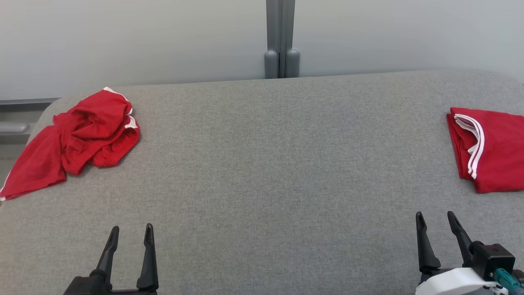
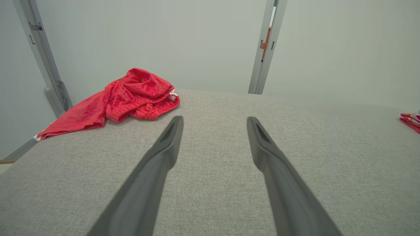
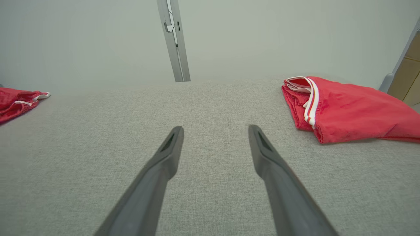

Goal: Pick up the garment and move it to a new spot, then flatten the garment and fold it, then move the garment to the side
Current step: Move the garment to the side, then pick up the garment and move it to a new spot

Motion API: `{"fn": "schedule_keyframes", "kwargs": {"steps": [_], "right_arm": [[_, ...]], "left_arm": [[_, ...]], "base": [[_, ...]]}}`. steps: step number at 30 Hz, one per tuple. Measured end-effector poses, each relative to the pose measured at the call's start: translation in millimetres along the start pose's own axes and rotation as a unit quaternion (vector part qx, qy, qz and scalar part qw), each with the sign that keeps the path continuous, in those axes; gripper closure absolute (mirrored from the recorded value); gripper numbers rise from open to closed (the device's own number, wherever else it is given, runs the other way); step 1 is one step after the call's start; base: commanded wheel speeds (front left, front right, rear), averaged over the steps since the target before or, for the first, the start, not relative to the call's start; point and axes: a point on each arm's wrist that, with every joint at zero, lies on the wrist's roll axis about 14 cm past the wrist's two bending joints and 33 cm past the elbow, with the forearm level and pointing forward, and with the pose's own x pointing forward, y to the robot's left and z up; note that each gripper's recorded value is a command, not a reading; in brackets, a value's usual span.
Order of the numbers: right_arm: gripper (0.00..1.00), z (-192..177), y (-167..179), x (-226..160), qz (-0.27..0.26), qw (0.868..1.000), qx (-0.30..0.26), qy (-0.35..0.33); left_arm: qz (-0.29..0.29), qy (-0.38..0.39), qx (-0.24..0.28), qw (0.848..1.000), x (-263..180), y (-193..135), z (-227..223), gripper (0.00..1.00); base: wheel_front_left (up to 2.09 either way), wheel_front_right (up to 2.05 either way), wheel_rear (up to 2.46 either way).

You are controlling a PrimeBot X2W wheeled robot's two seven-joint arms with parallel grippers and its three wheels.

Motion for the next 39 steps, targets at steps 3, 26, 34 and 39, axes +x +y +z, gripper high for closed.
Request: {"fn": "schedule_keyframes", "kwargs": {"steps": [3, 26, 34, 39], "right_arm": [[0.00, 1.2, 4.5, 0.3, 0.006, 1.000, 0.005, -0.002], [0.00, -6.2, 100.6, 34.6, 0.151, 0.988, 0.022, 0.011], [0.00, -9.3, 151.8, 54.8, 0.221, 0.975, 0.021, 0.012], [0.00, -5.7, 168.8, 78.2, 0.240, 0.971, 0.011, -0.004]], "left_arm": [[0.003, -0.007, 0.000, 1.000, -2.0, 0.8, 3.9, 0.00], [0.117, -0.019, -0.002, 0.993, -53.6, 56.5, 11.5, 0.00], [0.165, -0.020, -0.003, 0.986, -68.1, 79.7, 14.4, 0.00], [0.129, -0.042, 0.004, 0.991, -15.4, 75.9, 32.0, 0.00]], "base": [[0.00, 0.00, 0.00], [0.00, 0.00, 0.00], [0.00, 0.00, 0.00], [0.00, 0.00, 0.00]]}}
